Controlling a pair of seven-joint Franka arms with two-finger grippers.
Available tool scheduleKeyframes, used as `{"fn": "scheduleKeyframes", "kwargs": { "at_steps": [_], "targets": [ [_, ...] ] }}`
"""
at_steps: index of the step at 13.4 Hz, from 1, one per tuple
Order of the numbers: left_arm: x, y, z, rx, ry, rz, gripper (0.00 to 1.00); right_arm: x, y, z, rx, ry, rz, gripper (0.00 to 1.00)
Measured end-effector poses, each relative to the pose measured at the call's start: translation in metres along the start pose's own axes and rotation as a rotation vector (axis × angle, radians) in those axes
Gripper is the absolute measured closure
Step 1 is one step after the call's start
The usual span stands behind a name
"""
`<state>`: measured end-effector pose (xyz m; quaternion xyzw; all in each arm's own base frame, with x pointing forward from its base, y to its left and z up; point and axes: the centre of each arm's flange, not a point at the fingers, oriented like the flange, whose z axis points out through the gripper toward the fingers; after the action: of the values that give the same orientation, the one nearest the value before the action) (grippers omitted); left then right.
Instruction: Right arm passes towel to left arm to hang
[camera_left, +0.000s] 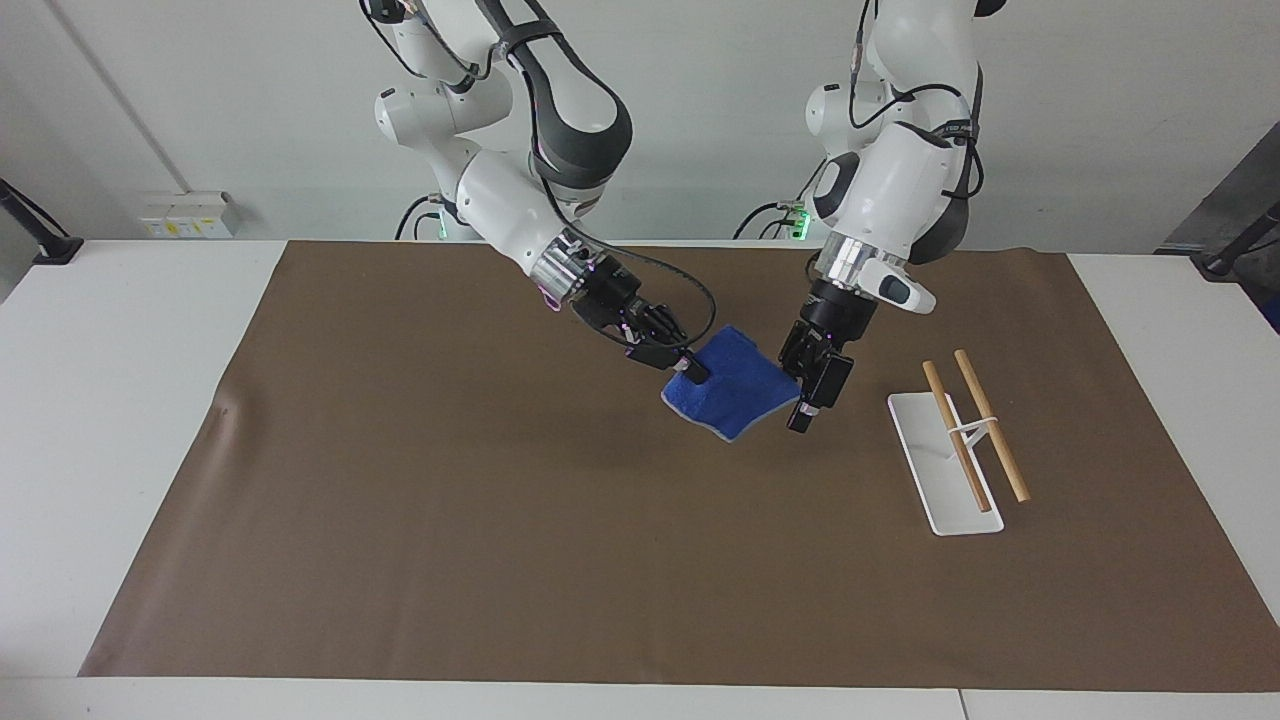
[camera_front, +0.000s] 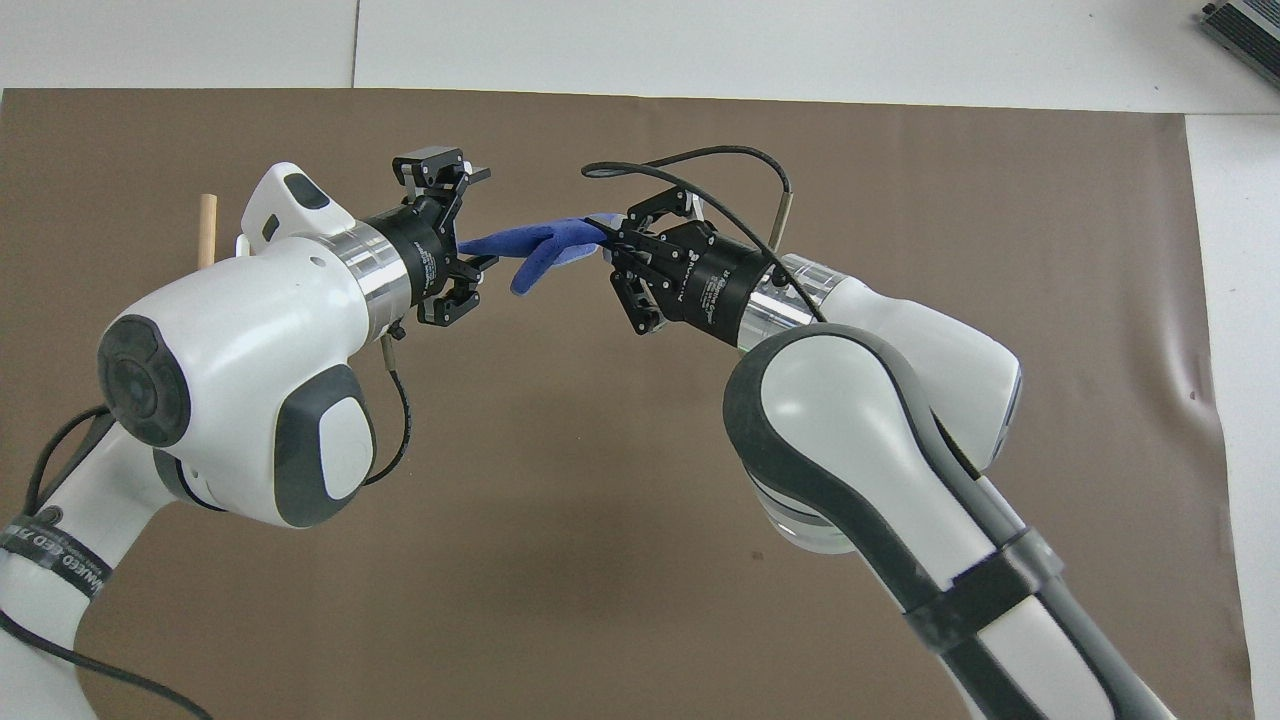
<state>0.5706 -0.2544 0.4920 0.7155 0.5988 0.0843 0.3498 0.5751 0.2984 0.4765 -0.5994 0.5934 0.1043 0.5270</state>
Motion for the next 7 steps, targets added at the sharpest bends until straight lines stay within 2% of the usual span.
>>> {"fn": "scheduleKeyframes", "kwargs": {
  "at_steps": [4, 6, 7],
  "targets": [
    [-0.0002, -0.0007, 0.0013, 0.002, -0.001, 0.006, 0.75, 0.0001, 0.0, 0.0001, 0.0, 0.0, 0.0, 0.96],
    [-0.0002, -0.0008, 0.0014, 0.003, -0.001, 0.01, 0.98, 0.0003, 0.0002, 0.0003, 0.0, 0.0, 0.0, 0.96],
    [0.0, -0.0008, 0.0014, 0.003, -0.001, 0.011, 0.98, 0.0005, 0.0003, 0.0004, -0.001, 0.001, 0.0, 0.96]
  ]
}}
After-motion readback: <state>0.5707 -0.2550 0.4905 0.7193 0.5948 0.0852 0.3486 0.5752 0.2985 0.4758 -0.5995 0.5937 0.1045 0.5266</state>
